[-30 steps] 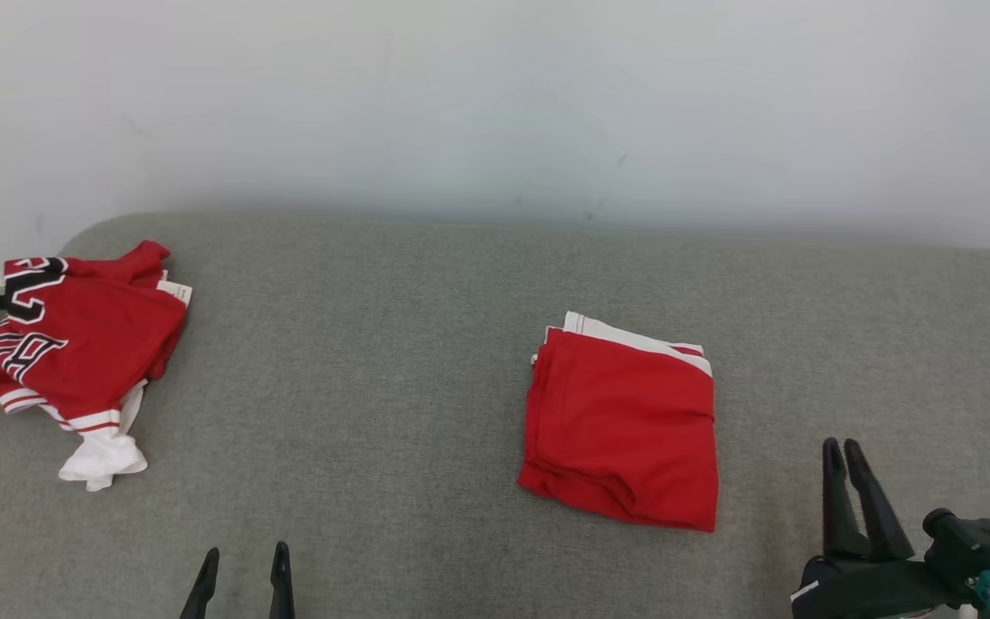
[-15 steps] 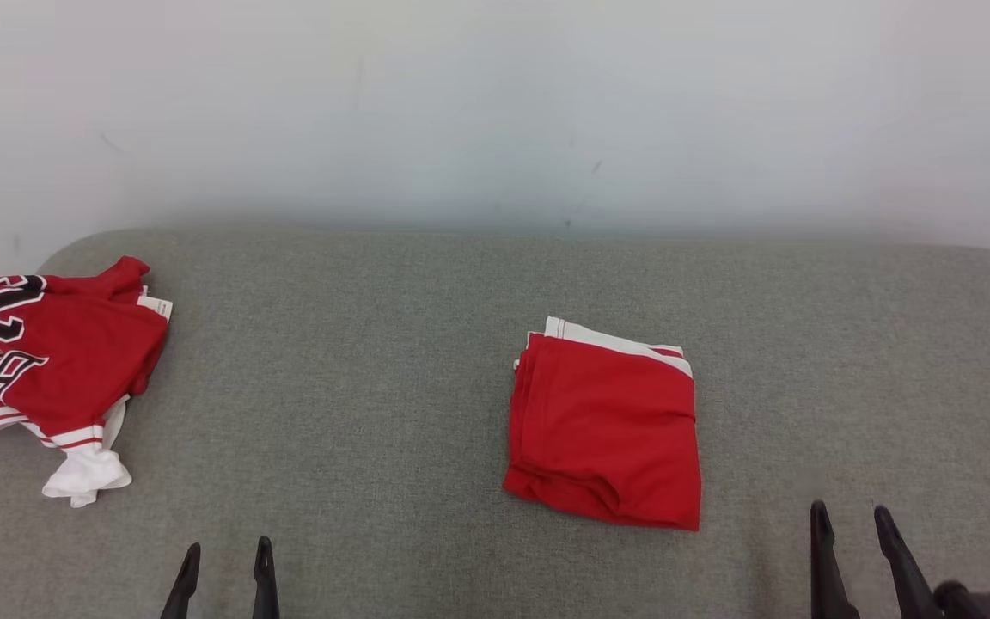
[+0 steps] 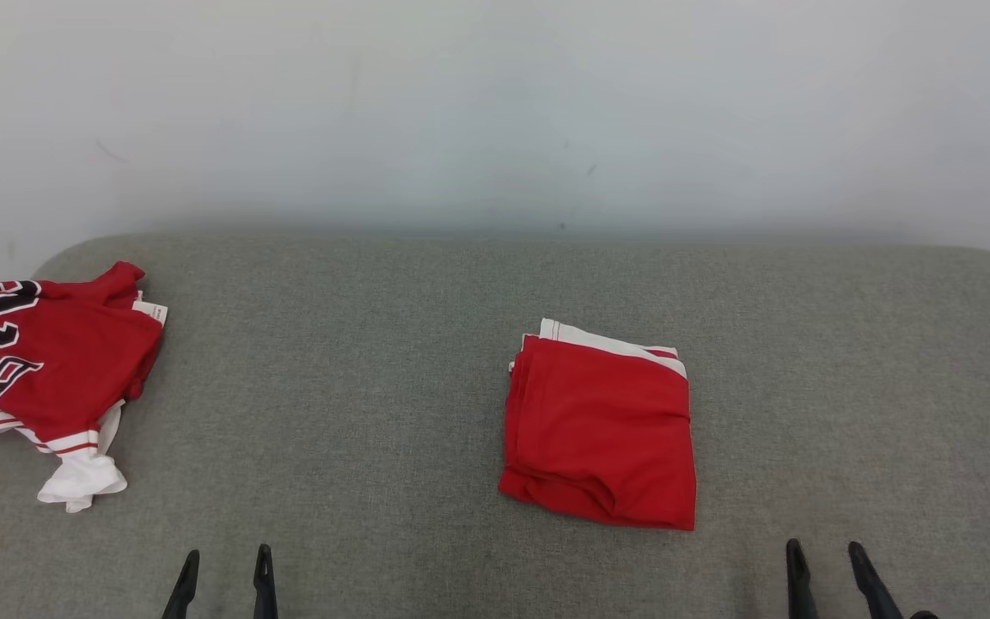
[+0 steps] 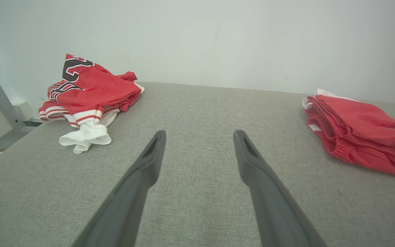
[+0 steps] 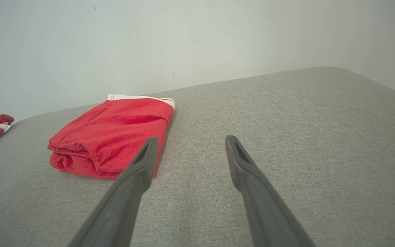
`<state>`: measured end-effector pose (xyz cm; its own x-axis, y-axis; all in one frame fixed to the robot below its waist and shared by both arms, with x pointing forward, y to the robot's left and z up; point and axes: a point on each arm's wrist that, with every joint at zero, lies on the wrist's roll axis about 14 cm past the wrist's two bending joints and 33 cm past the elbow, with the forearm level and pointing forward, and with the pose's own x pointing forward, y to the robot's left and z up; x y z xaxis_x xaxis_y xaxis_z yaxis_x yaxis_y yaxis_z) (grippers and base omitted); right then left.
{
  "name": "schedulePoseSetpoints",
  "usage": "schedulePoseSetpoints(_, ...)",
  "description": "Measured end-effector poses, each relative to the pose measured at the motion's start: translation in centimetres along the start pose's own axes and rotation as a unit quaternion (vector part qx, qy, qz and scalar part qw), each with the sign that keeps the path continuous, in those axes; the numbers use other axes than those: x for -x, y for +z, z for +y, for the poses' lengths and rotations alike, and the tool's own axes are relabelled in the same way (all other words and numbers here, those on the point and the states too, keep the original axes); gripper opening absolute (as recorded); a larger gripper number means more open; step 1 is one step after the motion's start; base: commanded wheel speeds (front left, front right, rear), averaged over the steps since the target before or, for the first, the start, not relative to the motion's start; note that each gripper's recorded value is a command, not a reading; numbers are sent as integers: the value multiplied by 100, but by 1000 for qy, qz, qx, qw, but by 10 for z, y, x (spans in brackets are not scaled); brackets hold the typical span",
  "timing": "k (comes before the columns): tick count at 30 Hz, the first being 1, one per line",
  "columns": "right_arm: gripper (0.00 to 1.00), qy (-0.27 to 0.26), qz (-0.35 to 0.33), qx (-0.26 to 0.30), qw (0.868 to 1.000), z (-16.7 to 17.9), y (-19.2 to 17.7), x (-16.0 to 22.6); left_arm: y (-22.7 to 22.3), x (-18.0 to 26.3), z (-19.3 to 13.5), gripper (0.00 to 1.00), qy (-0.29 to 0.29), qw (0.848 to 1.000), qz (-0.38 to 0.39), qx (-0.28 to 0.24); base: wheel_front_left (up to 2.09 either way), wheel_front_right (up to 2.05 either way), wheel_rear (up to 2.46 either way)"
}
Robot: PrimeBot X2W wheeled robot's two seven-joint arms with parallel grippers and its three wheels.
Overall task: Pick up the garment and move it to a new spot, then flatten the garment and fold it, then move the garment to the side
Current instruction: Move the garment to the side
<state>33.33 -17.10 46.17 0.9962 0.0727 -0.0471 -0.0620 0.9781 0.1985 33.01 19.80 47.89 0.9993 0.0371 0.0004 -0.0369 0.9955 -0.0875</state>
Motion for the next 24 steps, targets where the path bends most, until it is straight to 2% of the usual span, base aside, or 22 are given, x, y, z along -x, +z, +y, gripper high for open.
schedulePoseSetpoints(24,100,7,1,-4,1000,6,-1,0,-1,-2,-2,100,-4,1000,2,-5,0,0,0)
